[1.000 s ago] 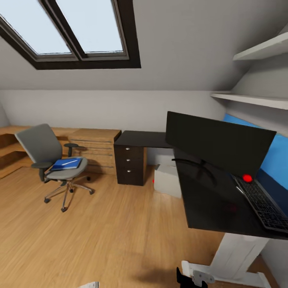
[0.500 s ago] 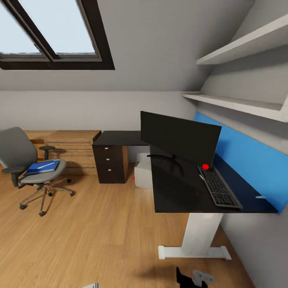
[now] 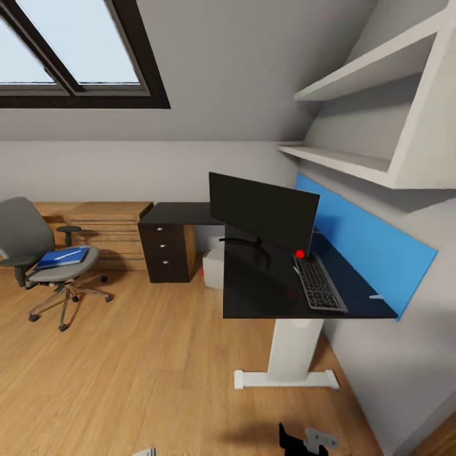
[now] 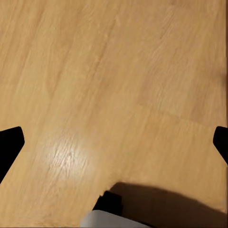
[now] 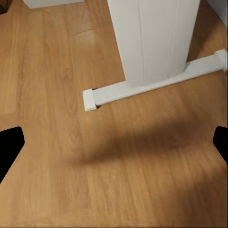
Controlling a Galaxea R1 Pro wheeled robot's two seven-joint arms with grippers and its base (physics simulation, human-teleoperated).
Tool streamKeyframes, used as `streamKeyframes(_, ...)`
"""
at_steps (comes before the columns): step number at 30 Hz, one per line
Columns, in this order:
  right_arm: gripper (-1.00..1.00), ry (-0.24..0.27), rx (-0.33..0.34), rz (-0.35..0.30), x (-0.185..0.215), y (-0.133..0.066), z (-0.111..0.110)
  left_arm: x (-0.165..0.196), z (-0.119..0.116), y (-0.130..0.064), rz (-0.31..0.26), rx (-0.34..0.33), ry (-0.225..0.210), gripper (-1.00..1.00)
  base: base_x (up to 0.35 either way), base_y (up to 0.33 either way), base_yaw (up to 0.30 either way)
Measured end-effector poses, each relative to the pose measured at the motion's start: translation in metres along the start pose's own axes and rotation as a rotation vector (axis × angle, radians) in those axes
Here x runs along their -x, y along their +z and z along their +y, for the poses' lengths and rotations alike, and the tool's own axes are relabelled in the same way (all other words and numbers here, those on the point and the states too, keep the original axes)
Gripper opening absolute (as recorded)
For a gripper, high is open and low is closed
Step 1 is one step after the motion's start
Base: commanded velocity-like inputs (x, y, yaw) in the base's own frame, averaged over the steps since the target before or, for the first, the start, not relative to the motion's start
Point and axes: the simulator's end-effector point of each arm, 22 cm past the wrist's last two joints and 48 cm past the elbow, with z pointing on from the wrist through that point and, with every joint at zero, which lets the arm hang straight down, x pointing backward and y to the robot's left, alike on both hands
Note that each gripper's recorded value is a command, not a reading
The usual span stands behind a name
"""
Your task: In the bedroom, organize the workspace by keeping the computer under the desk, ensuring the monitor is on the desk, placing the keyboard on the desk next to the monitor, placing the mouse on the desk next to the keyboard, moving the folder from the swivel chair onto the desk next to the mouse, stacking the notebook on top of the folder with the pen on top of the notebook, and positioning the swivel chair next to the desk.
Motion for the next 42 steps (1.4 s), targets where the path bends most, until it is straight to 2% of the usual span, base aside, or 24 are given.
streamKeyframes(10, 1.00, -0.006, 0.003, 0.004, 0.007, -0.009, 0.002, 0.004, 0.003, -0.011, 0.002, 0.002, 0.001, 1.00, -0.229, -0.241, 0.000)
streamKeyframes(21, 1.00, -0.009, 0.007, -0.015, 0.011, -0.009, 0.003, 0.004, 0.002, -0.011, 0.001, -0.004, 0.002, 1.00, -0.023, -0.050, 0.000)
streamKeyframes(22, 1.00, -0.004, 0.002, -0.075, 0.025, -0.009, 0.004, 0.002, -0.006, -0.012, -0.007, -0.023, 0.057, 1.00, 0.000, -0.255, 0.000)
streamKeyframes(24, 1.00, -0.001, -0.005, -0.107, 0.035, -0.008, 0.001, 0.002, -0.007, -0.013, -0.009, -0.025, 0.065, 1.00, 0.000, -0.286, 0.000)
streamKeyframes(25, 1.00, 0.008, -0.060, -0.186, 0.076, 0.003, -0.021, 0.002, -0.007, -0.013, -0.009, -0.027, 0.069, 1.00, 0.000, -0.307, 0.000)
streamKeyframes(26, 1.00, 0.000, -0.057, -0.274, 0.120, 0.010, -0.020, 0.002, -0.007, -0.013, -0.010, -0.027, 0.070, 1.00, 0.000, -0.309, 0.000)
streamKeyframes(28, 1.00, 0.016, -0.091, -0.284, 0.151, 0.019, -0.030, 0.002, -0.007, -0.013, -0.010, -0.026, 0.070, 1.00, 0.000, -0.311, 0.000)
streamKeyframes(33, 1.00, 0.026, -0.104, -0.245, 0.202, 0.030, -0.032, 0.002, -0.006, -0.012, -0.010, -0.024, 0.070, 1.00, 0.000, -0.308, 0.000)
streamKeyframes(36, 1.00, 0.026, -0.107, -0.188, 0.224, 0.032, -0.031, 0.003, -0.005, -0.012, -0.013, -0.023, 0.068, 1.00, 0.033, -0.272, 0.000)
streamKeyframes(37, 1.00, 0.023, -0.115, -0.135, 0.232, 0.032, -0.033, 0.005, -0.004, -0.012, -0.022, -0.022, 0.063, 1.00, 0.126, -0.236, 0.000)
streamKeyframes(39, 1.00, 0.019, -0.124, -0.083, 0.239, 0.033, -0.036, 0.010, -0.003, -0.012, -0.043, -0.020, 0.055, 1.00, 0.200, -0.215, 0.000)
streamKeyframes(42, 1.00, 0.016, -0.128, -0.054, 0.280, 0.042, -0.039, 0.015, 0.002, -0.011, -0.073, -0.013, 0.043, 1.00, 0.218, -0.140, 0.000)
